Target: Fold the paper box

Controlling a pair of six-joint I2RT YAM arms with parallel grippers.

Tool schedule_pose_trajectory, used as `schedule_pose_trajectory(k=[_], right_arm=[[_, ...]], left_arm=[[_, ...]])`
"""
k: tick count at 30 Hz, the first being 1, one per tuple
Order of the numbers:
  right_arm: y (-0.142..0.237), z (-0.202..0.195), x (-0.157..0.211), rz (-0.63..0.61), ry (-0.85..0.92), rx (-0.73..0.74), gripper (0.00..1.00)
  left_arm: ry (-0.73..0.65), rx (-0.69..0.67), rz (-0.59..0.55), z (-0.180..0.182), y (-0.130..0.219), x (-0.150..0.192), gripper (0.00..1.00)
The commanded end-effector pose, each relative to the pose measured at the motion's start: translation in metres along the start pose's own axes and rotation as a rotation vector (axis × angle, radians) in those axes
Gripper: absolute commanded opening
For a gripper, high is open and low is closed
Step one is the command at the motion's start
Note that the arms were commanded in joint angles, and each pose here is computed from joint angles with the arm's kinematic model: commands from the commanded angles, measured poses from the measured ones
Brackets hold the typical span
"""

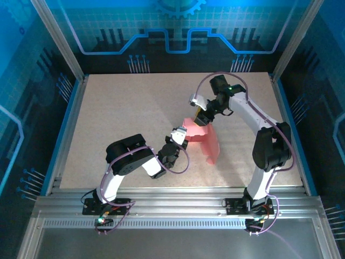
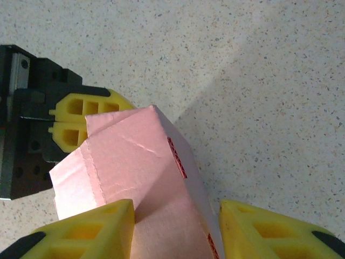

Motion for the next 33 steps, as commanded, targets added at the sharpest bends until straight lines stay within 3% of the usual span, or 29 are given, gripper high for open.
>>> schedule_pose_trajectory(k=[1,12,17,22,25,27,30,33], right_arm=[[-0.002,-0.002,0.017,0.076,0.048,0.046,0.46],[0.008,-0.021,0.021,0.151,0.125,0.281,0.45],[0.039,-0.007,-0.019,-0.085,0.049,0.221,0.46],[0.081,-0.026,-0.047,-0.297,-0.152,0.353,0.49],[0.112,-0.069,-0.023,-0.379,-0.479,0.545,0.49],[0.123,-0.089,0.013,-0.374,-0.733,0.606,0.46],[0.107,-0.094,0.065,-0.265,-0.918,0.616,0.43],[0.081,-0.086,0.097,-0.191,-0.985,0.583,0.42]], left_arm=[[-0.077,0.057,0.098,-0.012,0.006,0.034,0.0],[-0.069,0.063,0.096,-0.013,0.007,0.033,0.0],[-0.087,0.061,0.091,-0.013,0.005,0.031,0.0],[-0.089,0.06,0.091,-0.013,0.005,0.031,0.0],[-0.089,0.062,0.089,-0.014,0.005,0.03,0.0],[-0.089,0.061,0.089,-0.014,0.004,0.03,0.0],[-0.087,0.062,0.085,-0.015,0.003,0.029,0.0],[-0.082,0.067,0.086,-0.016,0.003,0.03,0.0]])
Point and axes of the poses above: each hand's point on the last joint's axis, 136 mm out from that joint toward the fingers, its own y axis back along the fingers, its own z axis along the line the jaws close on, x = y × z, the point moved 1 cm from there along y, back along the fingers, and after that the axes turned 9 degrees about -y, right-handed, at the moved point
